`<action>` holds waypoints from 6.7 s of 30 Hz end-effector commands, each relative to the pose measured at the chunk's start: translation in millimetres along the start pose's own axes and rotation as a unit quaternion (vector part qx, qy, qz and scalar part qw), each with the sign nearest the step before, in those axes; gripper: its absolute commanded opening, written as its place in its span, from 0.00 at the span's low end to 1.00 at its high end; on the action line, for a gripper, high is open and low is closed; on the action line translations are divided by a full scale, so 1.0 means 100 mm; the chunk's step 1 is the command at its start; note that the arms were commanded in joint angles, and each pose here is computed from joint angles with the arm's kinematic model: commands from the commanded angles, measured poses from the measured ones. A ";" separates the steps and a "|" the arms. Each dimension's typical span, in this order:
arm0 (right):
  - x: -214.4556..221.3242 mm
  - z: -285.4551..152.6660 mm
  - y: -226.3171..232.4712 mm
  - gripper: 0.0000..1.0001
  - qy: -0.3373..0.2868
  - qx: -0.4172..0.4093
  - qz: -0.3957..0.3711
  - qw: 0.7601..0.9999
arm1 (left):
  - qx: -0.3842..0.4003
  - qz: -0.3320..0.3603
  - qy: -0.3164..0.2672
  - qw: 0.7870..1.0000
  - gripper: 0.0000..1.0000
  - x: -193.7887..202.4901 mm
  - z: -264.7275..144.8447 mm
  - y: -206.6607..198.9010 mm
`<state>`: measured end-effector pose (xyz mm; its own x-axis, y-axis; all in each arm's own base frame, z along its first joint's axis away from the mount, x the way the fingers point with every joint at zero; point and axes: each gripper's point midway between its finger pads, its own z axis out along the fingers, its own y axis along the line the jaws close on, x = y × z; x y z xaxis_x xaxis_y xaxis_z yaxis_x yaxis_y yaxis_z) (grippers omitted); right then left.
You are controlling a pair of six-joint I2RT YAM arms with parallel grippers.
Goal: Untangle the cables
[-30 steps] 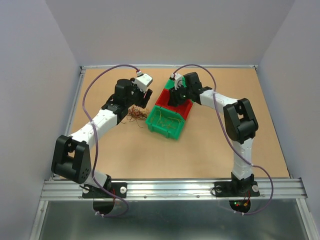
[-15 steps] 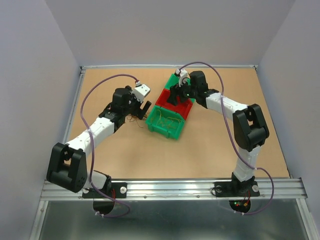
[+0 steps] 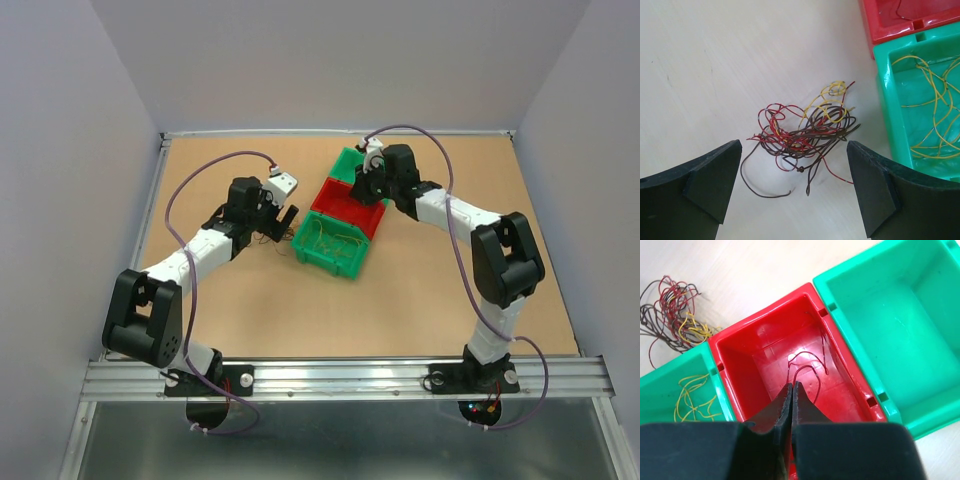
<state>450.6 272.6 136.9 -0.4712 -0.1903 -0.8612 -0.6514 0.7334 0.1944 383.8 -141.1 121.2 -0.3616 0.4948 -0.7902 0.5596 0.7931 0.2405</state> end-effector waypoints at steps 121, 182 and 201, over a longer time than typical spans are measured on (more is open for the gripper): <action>-0.98 -0.34 1.82 0.52 -0.273 -0.234 -0.078 0.930 | 0.049 0.016 -0.204 0.978 0.00 -0.84 -1.16 -0.06; -1.14 -0.66 0.75 0.01 -0.341 -0.048 0.036 0.938 | -0.201 -0.199 -0.249 0.926 0.00 -0.60 -1.54 1.55; -1.16 -1.44 -0.04 0.01 -0.395 0.065 0.112 0.910 | -0.261 -0.366 -0.274 0.850 0.00 0.14 -1.89 2.51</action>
<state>417.6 251.4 274.5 -0.0497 0.3568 -0.9329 -0.5744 0.7539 0.3189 378.4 121.2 254.9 -0.0753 -0.3195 -0.9446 -0.1246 0.9429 -0.3090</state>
